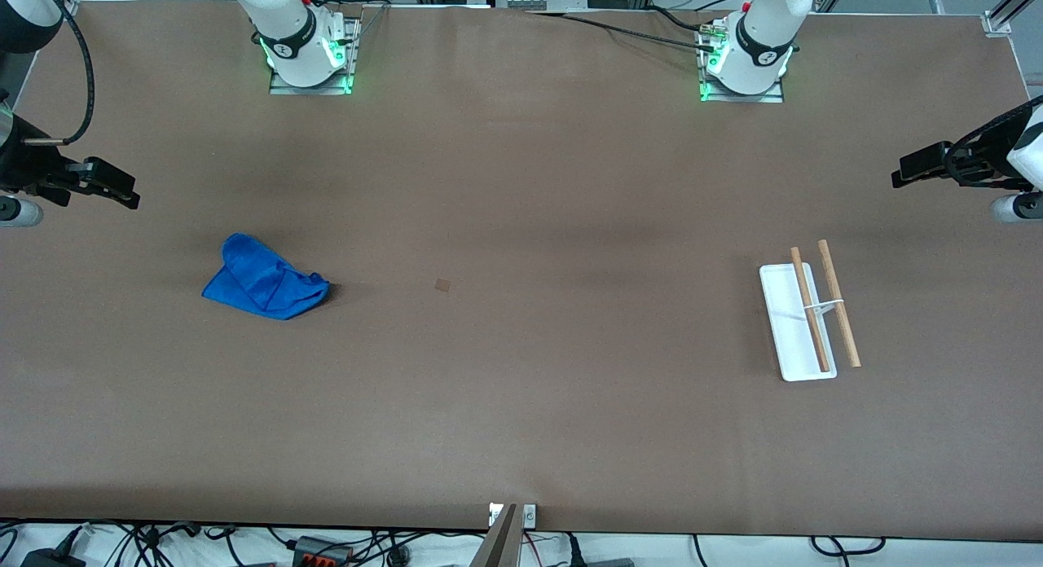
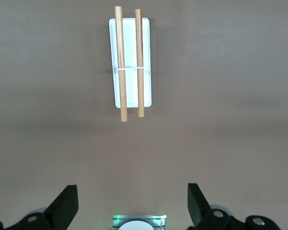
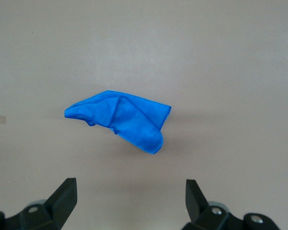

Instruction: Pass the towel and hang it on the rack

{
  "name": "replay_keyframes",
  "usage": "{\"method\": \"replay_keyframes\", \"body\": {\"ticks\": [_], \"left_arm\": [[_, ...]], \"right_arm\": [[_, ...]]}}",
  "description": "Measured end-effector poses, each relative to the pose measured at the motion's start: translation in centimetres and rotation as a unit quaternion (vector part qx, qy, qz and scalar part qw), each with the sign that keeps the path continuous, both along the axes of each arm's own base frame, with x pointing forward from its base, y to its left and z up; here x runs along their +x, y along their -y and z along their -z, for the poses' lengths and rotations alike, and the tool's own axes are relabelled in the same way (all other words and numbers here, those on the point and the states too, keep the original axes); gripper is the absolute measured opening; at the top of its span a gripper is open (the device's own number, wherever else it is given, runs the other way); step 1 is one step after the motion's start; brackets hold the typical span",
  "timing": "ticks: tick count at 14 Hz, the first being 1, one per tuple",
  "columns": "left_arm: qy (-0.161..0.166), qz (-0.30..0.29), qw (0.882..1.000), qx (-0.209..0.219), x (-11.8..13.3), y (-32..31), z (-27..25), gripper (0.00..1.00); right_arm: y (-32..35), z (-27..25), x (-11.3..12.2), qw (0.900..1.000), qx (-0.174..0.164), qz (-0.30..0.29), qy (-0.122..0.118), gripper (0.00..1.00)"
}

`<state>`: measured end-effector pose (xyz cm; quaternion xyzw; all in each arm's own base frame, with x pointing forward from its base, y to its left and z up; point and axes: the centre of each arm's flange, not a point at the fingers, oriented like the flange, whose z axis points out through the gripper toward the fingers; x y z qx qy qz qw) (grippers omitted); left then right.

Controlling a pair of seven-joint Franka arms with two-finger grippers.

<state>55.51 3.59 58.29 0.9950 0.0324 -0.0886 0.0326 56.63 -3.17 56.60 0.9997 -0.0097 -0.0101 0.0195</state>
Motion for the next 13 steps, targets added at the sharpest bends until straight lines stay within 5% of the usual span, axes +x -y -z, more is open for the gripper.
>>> {"method": "replay_keyframes", "body": {"ticks": [9, 13], "left_arm": [[0.000, 0.000, 1.000, 0.000, 0.0, 0.0, 0.0, 1.00], [0.000, 0.000, 1.000, 0.000, 0.0, 0.0, 0.0, 1.00]], "right_arm": [[-0.2, 0.1, 0.0, 1.000, 0.000, -0.002, -0.001, 1.00], [-0.5, 3.4, 1.1, 1.000, 0.001, -0.004, -0.030, 1.00]]}}
